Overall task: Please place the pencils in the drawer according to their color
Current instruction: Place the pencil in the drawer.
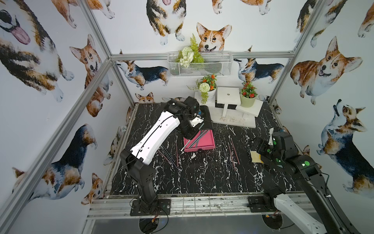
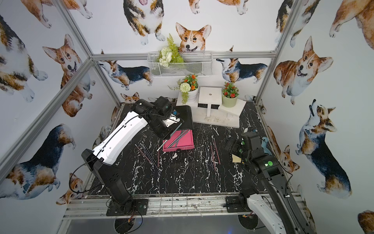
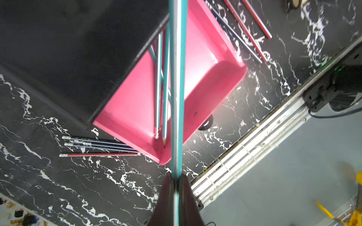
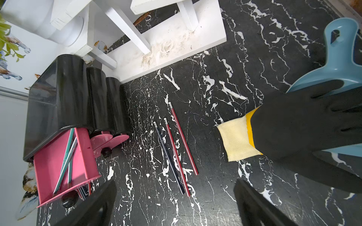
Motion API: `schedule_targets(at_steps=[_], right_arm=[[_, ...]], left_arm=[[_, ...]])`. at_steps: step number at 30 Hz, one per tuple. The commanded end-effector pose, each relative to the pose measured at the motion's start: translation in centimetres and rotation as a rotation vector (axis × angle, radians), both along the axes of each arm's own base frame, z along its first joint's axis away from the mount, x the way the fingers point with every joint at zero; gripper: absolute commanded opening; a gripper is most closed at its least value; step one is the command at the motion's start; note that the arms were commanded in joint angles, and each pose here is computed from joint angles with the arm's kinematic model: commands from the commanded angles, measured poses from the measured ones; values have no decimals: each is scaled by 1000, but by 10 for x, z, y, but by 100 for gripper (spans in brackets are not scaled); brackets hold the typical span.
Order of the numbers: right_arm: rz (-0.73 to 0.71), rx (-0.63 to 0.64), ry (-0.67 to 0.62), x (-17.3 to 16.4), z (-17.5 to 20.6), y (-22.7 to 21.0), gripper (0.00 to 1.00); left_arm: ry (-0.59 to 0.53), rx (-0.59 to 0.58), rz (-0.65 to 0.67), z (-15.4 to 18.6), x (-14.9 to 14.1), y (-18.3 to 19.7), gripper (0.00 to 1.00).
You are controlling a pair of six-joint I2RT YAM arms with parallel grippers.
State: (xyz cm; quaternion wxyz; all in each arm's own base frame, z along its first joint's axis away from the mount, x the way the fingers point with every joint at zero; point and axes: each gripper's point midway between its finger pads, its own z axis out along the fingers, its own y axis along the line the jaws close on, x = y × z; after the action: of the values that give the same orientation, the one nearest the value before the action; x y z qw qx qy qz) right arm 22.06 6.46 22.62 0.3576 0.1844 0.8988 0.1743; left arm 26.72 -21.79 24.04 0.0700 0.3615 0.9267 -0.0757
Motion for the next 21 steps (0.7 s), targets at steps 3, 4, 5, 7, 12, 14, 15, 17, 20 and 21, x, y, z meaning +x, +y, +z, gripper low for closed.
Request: schedule_targets(at_steps=[3,4,5,7,12,14,15,17,20,21], right_arm=[[-13,1,-23,3,4,-2,100],[-15,1,-23,3,4,-2,100],[-15,2,-24,3,4,-2,100],[-16,4,-24,2,4,-2,100],[-18,10,-27,1,3,-2,100],[-20,12,-30,1,4,-2,100],[-20,12,-30,0,4,-2,100],[-20,10,-33,0,5,-3,100],[-20,11,-37,0,6,-3,100],[-22,11,-37,0,6,-3,100]], left_arm=[[72,87,-82,-9,-20,3,0],[84,85,-92,-10,-22,1,0],[94,87,-102,-12,-24,-1,0],[113,95,-119,-16,-26,-3,0],[142,95,-132,-25,-22,-12,0],[159,80,-145,-27,-21,-17,0],[162,80,-147,-29,-20,-19,0],[166,85,-149,-32,-16,-21,0],[180,95,-149,-39,-12,-25,0],[184,99,-147,-42,-10,-25,0]])
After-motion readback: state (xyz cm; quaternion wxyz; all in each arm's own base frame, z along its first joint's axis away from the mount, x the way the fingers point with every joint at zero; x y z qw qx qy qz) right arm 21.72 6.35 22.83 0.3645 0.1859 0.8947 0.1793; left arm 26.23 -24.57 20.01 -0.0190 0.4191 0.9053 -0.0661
